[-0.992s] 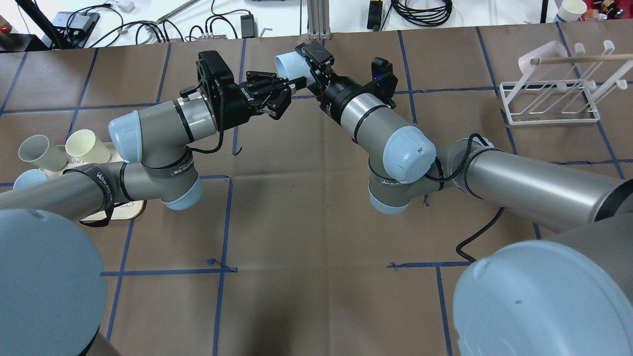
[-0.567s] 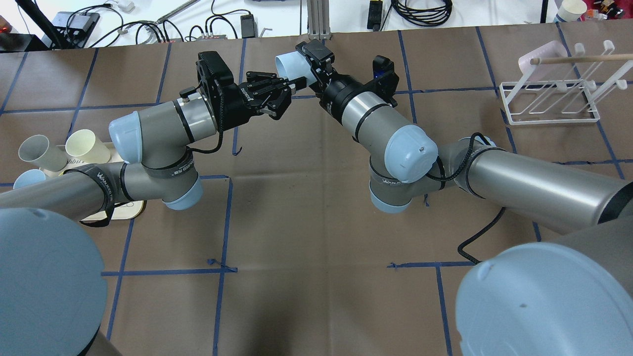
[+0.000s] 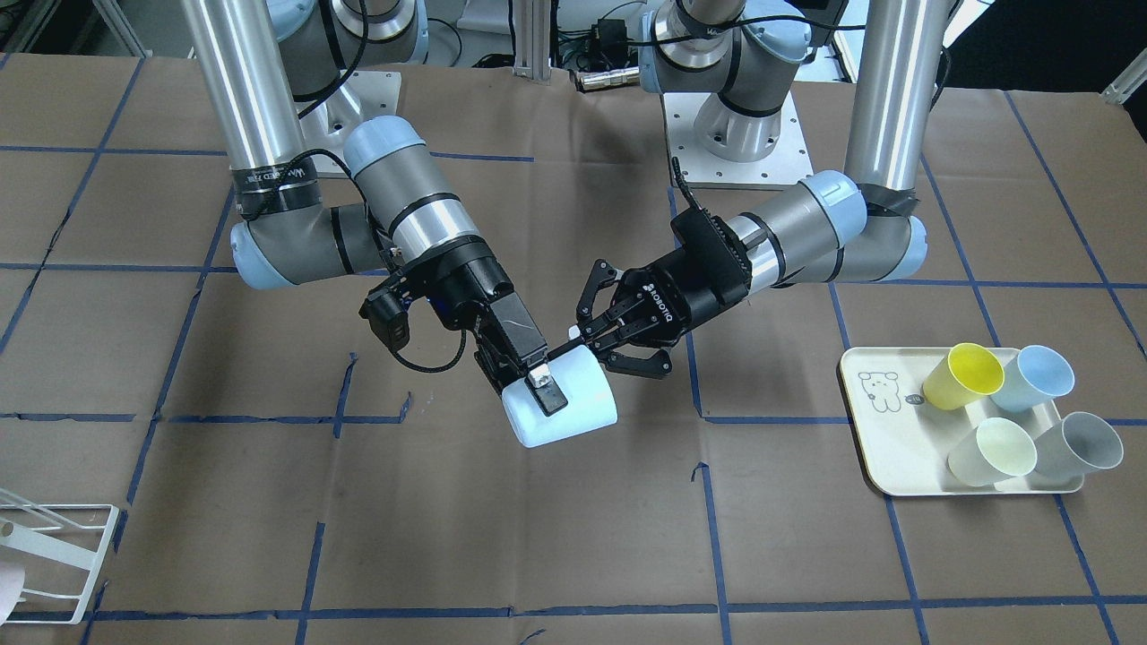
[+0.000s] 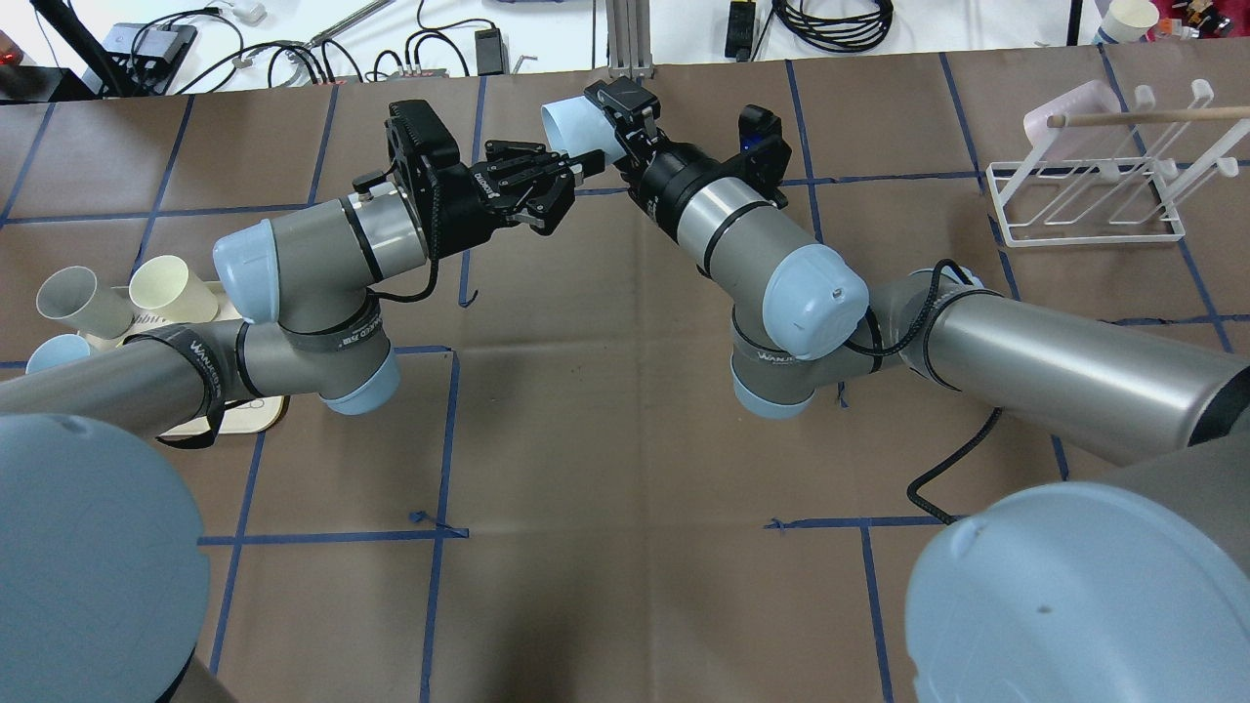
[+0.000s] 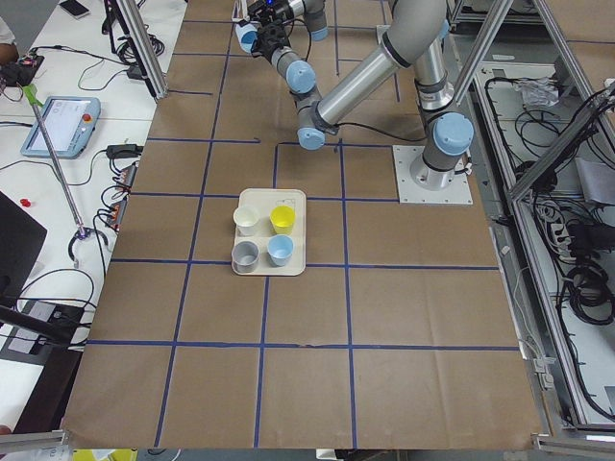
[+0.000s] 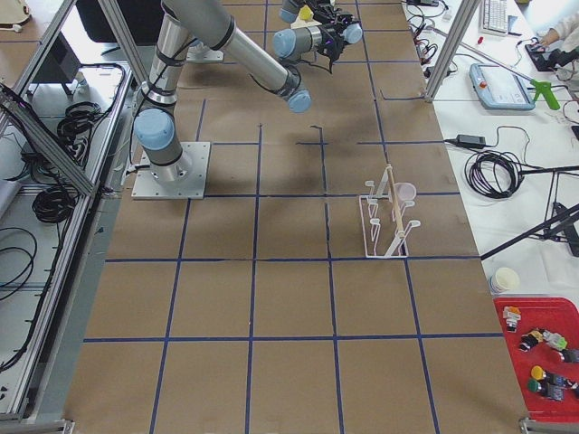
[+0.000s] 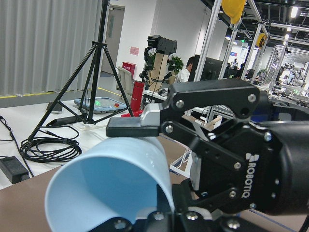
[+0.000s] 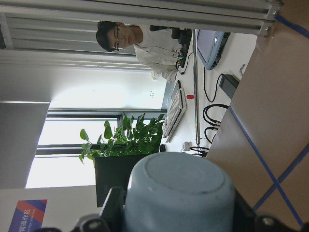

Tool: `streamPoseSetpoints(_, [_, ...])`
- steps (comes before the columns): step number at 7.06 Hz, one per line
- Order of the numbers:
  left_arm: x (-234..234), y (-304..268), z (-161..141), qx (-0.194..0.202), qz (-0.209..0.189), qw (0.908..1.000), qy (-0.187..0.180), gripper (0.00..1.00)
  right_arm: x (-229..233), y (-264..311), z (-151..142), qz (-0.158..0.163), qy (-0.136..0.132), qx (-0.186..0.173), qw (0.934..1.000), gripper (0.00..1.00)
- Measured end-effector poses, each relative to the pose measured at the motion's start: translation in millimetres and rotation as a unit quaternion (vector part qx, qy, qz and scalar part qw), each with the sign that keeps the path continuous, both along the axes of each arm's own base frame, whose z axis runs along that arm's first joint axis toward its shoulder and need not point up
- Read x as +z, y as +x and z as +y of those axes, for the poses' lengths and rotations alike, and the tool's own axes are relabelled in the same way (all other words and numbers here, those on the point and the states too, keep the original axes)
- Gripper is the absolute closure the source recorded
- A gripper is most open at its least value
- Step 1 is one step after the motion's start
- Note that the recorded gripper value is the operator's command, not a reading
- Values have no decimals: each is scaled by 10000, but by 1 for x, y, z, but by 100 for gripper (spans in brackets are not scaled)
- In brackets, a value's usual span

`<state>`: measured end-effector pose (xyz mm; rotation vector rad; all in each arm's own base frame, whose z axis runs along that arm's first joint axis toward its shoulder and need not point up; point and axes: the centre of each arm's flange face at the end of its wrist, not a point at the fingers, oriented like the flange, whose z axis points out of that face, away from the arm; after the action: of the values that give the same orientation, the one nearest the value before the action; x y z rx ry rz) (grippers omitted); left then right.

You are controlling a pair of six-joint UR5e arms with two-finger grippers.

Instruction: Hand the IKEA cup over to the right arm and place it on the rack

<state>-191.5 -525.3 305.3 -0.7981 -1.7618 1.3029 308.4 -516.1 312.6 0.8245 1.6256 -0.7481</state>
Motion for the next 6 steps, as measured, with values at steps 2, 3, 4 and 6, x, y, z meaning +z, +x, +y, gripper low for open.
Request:
streamPoseSetpoints(2, [1, 0, -1, 27, 13, 10000, 30, 6, 1, 2, 1, -1, -12, 29, 10000, 44])
streamPoseSetpoints(3, [1, 0, -1, 38, 22, 10000, 43, 2, 1, 2, 1, -1, -12, 30, 10000, 44])
streamPoseSetpoints(4, [3, 1, -1, 54, 56, 9999, 88, 2, 1, 2, 1, -2, -14, 29, 10000, 44])
streamPoseSetpoints(6, [11, 7, -2, 145, 108, 9997, 140, 2, 1, 2, 1, -1, -19, 32, 10000, 49])
